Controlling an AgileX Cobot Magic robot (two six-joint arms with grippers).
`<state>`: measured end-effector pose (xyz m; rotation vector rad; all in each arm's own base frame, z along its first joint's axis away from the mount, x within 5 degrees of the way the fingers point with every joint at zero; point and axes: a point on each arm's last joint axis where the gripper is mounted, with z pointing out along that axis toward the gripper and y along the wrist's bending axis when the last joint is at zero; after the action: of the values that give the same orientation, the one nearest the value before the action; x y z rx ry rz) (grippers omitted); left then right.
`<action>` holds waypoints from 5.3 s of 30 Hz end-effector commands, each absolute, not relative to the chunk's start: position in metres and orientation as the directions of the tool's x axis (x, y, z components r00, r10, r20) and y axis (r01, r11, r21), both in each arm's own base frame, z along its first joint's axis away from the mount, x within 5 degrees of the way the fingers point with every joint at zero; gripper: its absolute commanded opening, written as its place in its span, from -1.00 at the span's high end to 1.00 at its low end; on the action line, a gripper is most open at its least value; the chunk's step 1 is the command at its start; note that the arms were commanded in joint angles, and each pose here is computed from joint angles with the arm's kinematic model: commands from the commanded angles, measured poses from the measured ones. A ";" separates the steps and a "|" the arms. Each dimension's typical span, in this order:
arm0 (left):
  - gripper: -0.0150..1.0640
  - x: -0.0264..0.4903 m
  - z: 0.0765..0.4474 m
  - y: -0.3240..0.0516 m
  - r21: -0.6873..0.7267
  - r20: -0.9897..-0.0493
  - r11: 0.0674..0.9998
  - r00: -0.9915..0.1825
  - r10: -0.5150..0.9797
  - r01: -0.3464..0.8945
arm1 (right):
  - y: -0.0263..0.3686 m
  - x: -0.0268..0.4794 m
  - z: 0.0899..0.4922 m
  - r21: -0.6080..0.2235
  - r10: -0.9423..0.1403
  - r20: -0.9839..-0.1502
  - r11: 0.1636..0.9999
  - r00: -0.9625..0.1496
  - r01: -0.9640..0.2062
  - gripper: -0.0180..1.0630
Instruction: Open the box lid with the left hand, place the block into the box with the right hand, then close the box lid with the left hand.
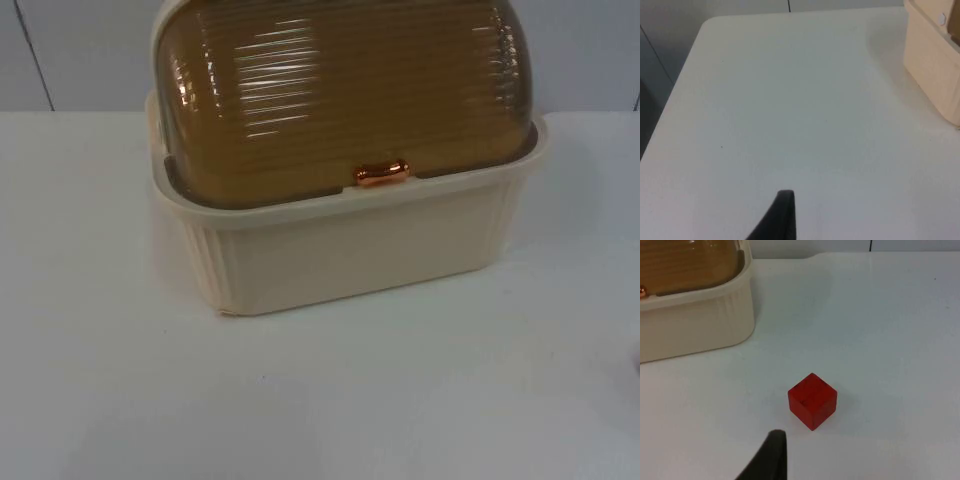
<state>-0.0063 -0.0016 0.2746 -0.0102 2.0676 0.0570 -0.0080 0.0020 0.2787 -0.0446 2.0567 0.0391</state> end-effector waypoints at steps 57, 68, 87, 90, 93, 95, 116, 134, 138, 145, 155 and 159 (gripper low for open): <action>-0.97 0.263 0.334 -0.043 -0.093 -0.832 0.981 -0.555 0.016 0.168 | 0.005 0.229 0.373 -0.023 -0.037 -0.864 0.999 -0.502 -0.034 -0.98; -0.97 0.288 0.329 -0.157 0.221 -0.728 0.791 -0.443 0.523 0.570 | 0.005 0.228 0.373 -0.027 -0.042 -0.859 0.999 -0.510 -0.037 -0.98; -0.97 0.264 0.222 -0.279 0.658 -0.205 0.090 0.062 0.977 0.748 | 0.005 0.227 0.371 -0.032 -0.049 -0.848 0.999 -0.527 -0.041 -0.98; -0.97 0.267 0.213 -0.278 0.668 -0.166 0.109 0.004 0.986 0.736 | 0.005 0.227 0.371 -0.035 -0.052 -0.848 0.998 -0.527 -0.043 -0.98; -0.97 0.266 0.213 -0.284 0.710 -0.194 0.149 -0.013 0.981 0.688 | 0.005 0.227 0.371 -0.037 -0.054 -0.848 0.998 -0.527 -0.044 -0.98; -0.97 0.264 0.214 -0.289 0.729 -0.205 0.153 0.000 0.979 0.667 | 0.005 0.227 0.371 -0.039 -0.057 -0.848 0.998 -0.527 -0.045 -0.98; -0.97 0.224 0.174 -0.292 0.744 -0.332 0.157 0.155 0.930 0.649 | 0.004 0.228 0.372 -0.065 -0.079 -0.850 0.997 -0.520 -0.046 -0.98; -0.97 0.261 0.170 -0.264 0.771 -0.289 0.175 0.092 0.953 0.612 | 0.004 0.228 0.372 -0.063 -0.077 -0.850 0.997 -0.520 -0.045 -0.98; -0.97 0.261 0.171 -0.266 0.766 -0.300 0.177 0.099 0.949 0.618 | 0.004 0.228 0.372 -0.063 -0.077 -0.850 0.997 -0.520 -0.045 -0.98; -0.59 0.262 0.177 -0.275 0.747 -0.342 0.187 0.128 0.931 0.638 | 0.004 0.228 0.372 -0.063 -0.077 -0.850 0.997 -0.520 -0.045 -0.98; 0.59 0.261 0.177 -0.276 0.738 -0.348 0.182 0.136 0.927 0.649 | 0.004 0.228 0.372 -0.063 -0.077 -0.850 0.997 -0.520 -0.045 -0.98; 0.90 0.261 0.177 -0.276 0.735 -0.355 0.190 0.130 0.926 0.651 | 0.004 0.228 0.372 -0.063 -0.077 -0.850 0.997 -0.520 -0.045 -0.98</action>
<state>0.2596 -0.2753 0.1758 1.5554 1.5851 0.4025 0.2275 0.0051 0.3682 -0.0842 2.1358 -0.0285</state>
